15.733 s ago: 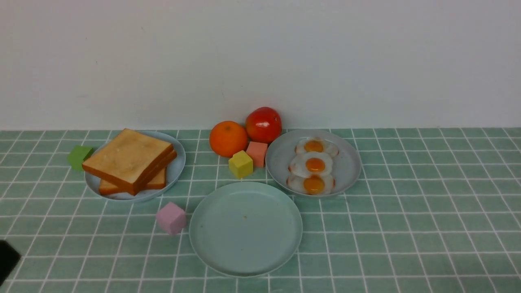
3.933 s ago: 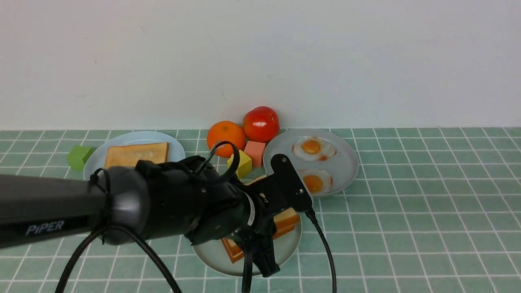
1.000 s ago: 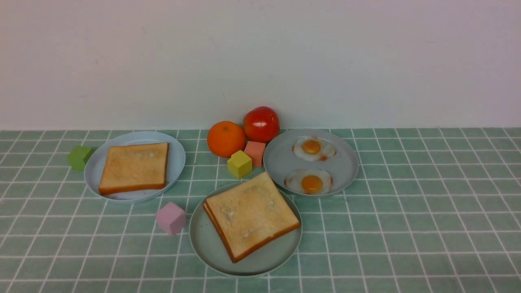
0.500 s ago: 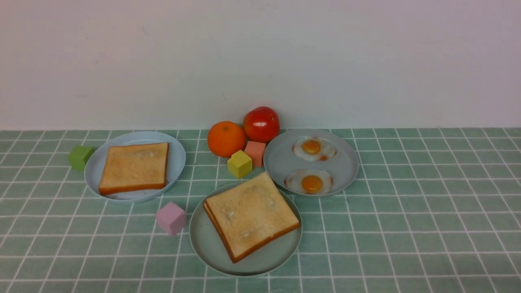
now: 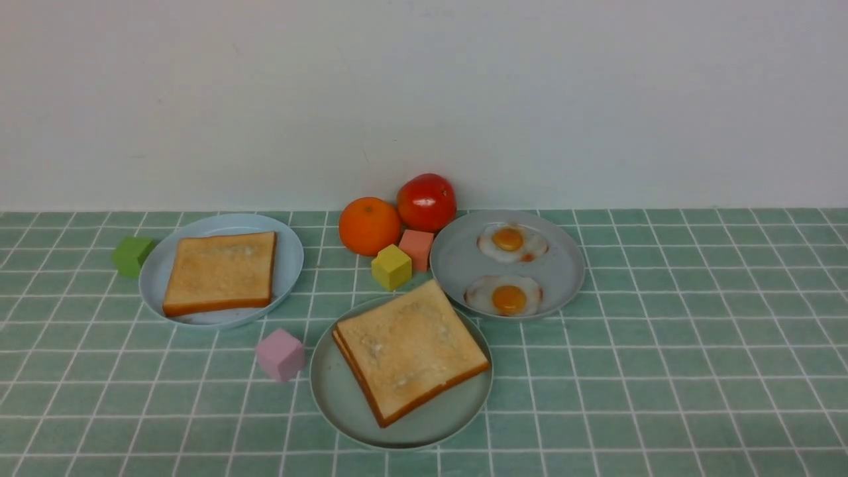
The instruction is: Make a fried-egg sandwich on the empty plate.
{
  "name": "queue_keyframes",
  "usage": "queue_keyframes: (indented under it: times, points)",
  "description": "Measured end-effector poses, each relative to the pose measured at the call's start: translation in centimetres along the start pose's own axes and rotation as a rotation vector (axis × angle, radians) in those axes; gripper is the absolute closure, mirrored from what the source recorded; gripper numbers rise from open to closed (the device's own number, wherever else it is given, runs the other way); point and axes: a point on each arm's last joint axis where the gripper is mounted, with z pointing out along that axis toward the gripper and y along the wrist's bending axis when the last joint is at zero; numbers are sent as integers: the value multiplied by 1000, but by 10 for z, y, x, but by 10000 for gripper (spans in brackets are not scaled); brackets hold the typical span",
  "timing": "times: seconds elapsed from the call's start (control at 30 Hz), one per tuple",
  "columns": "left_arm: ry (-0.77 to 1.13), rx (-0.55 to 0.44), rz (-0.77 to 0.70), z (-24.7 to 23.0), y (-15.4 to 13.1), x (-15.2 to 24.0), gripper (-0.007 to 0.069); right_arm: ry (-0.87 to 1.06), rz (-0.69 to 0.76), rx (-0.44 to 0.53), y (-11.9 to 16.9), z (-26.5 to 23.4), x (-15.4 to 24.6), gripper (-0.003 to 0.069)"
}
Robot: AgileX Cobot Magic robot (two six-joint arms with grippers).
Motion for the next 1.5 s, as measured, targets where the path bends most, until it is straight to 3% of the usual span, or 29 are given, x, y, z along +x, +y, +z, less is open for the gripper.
queue_keyframes:
  times: [0.1, 0.23, 0.27, 0.3, 0.33, 0.43, 0.6, 1.5]
  points:
    - [-101, -128, -44, -5, 7, -6, 638, 0, 0, 0, 0, 0, 0, 664]
    - [-227, -372, -116, -13, 19, -3, 638, 0, 0, 0, 0, 0, 0, 662]
    - [-240, -477, -142, -14, 25, 5, 638, 0, 0, 0, 0, 0, 0, 661]
    - [-236, -492, -149, -13, 26, 8, 638, 0, 0, 0, 0, 0, 0, 661]
    - [-223, -597, -196, -12, 34, 23, 638, 0, 0, 0, 0, 0, 0, 659]
    - [-139, -716, -299, -12, 42, 45, 638, 0, 0, 0, 0, 0, 0, 659]
    - [16, -743, -329, -11, 42, 61, 638, 0, 0, 0, 0, 0, 0, 659]
    - [19, -721, -317, -11, 41, 61, 638, 0, 0, 0, 0, 0, 0, 637]
